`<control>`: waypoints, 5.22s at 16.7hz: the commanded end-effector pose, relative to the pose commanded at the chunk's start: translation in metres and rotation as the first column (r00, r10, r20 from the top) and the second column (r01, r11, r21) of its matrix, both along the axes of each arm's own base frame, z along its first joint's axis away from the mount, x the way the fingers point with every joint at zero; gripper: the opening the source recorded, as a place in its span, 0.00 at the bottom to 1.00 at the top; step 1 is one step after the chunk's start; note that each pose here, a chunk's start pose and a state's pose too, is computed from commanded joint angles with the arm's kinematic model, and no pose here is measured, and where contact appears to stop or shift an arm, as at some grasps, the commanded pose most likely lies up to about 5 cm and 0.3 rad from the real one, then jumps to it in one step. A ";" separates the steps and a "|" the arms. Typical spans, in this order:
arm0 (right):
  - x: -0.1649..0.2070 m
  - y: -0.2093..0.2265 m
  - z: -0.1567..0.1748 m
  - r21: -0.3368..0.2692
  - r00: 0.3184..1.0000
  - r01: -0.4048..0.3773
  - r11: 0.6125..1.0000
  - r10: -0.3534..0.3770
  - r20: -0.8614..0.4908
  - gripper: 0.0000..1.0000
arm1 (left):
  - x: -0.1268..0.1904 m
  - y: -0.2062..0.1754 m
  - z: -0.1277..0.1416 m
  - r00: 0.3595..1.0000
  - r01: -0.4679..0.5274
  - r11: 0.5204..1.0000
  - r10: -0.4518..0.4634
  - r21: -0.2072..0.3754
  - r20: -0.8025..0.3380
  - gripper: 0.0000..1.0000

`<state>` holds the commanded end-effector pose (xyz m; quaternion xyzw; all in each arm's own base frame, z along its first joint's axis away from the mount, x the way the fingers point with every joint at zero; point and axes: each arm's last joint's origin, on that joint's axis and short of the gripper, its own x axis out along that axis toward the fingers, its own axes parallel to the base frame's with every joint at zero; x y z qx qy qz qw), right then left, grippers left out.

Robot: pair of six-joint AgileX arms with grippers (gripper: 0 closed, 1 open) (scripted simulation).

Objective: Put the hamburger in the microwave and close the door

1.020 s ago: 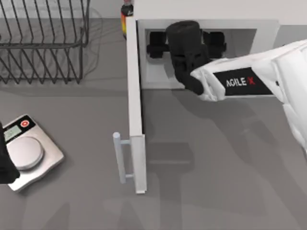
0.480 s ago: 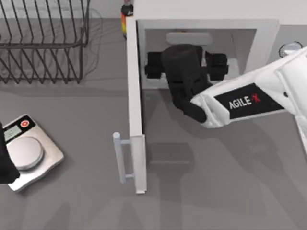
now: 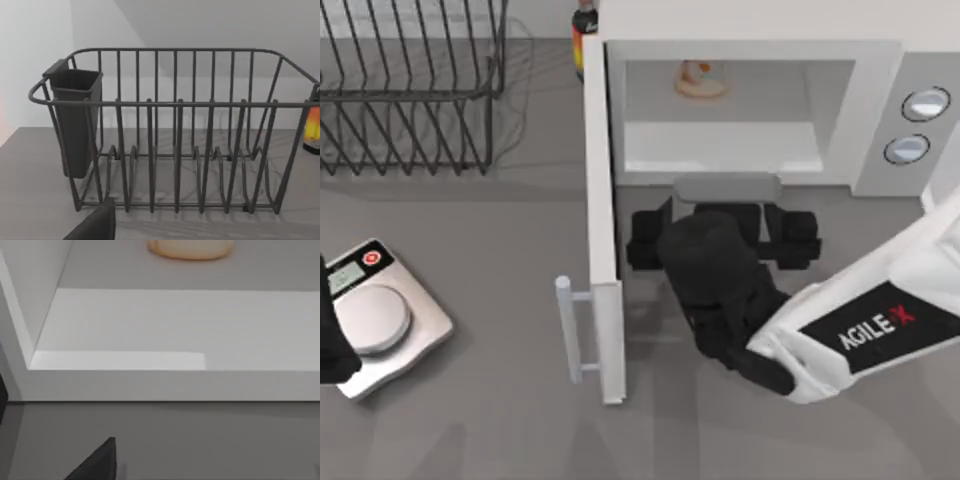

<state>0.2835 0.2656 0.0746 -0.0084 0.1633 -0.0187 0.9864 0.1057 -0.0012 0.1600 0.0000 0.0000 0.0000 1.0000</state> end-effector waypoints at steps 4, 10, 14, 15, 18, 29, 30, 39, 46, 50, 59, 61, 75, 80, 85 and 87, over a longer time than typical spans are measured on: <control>-0.008 -0.001 0.002 0.009 1.000 0.000 1.000 0.000 0.011 1.00 | 0.000 0.000 0.000 1.000 0.000 1.000 0.000 0.000 0.000 1.00; -0.004 0.002 0.024 0.017 1.000 0.003 1.000 -0.003 0.019 1.00 | 0.000 0.000 0.000 1.000 0.000 1.000 0.000 0.000 0.000 1.00; -0.004 0.000 0.065 -0.007 1.000 0.005 1.000 -0.005 -0.004 1.00 | 0.000 0.000 0.000 1.000 0.000 1.000 0.000 0.000 0.000 1.00; -0.005 0.000 0.076 -0.008 1.000 0.004 1.000 -0.004 -0.005 1.00 | 0.000 0.000 0.000 1.000 0.000 1.000 0.000 0.000 0.000 1.00; -0.007 -0.002 0.100 0.004 1.000 0.003 1.000 -0.003 0.005 1.00 | 0.000 0.000 0.000 1.000 0.000 1.000 0.000 0.000 0.000 1.00; -0.010 -0.051 0.127 0.027 1.000 -0.003 1.000 0.002 0.008 1.00 | 0.000 0.000 0.000 1.000 0.000 1.000 0.000 0.000 0.000 1.00; -0.014 -0.067 0.136 0.035 1.000 -0.002 0.999 0.002 0.013 1.00 | 0.000 0.000 0.000 1.000 0.000 1.000 0.000 0.000 0.000 1.00; -0.124 -0.223 0.161 0.095 0.985 -0.025 0.995 0.008 0.174 1.00 | 0.000 0.000 0.000 1.000 0.000 1.000 0.000 0.000 0.000 1.00; -0.175 -0.262 0.100 0.034 0.953 -0.040 0.999 0.028 0.301 1.00 | 0.000 0.000 0.000 1.000 0.000 1.000 0.000 0.000 0.000 1.00; -0.178 -0.267 0.085 0.011 0.946 -0.040 0.999 0.034 0.322 1.00 | 0.000 0.000 0.000 1.000 0.000 1.000 0.000 0.000 0.000 1.00; -0.178 -0.267 0.085 0.011 0.946 -0.040 0.999 0.034 0.322 1.00 | 0.000 0.000 0.000 1.000 0.000 1.000 0.000 0.000 0.000 0.62; -0.178 -0.267 0.085 0.011 0.946 -0.040 0.999 0.034 0.322 1.00 | 0.000 0.000 0.000 1.000 0.000 1.000 0.000 0.000 0.000 0.47; -0.178 -0.267 0.085 0.011 0.946 -0.040 0.999 0.034 0.322 1.00 | 0.000 0.000 0.000 1.000 0.000 1.000 0.000 0.000 0.000 0.00; -0.178 -0.267 0.085 0.011 0.946 -0.040 0.999 0.034 0.322 1.00 | -0.001 0.005 -0.001 1.000 -0.001 1.000 0.001 0.002 0.002 0.00; -0.178 -0.267 0.085 0.011 0.946 -0.040 0.999 0.034 0.322 1.00 | -0.006 0.017 -0.006 1.000 -0.002 1.000 0.002 0.001 -0.002 0.00; -0.178 -0.267 0.085 0.011 0.946 -0.040 0.999 0.034 0.322 1.00 | -0.007 0.021 -0.008 1.000 0.001 1.000 -0.001 -0.001 -0.005 0.00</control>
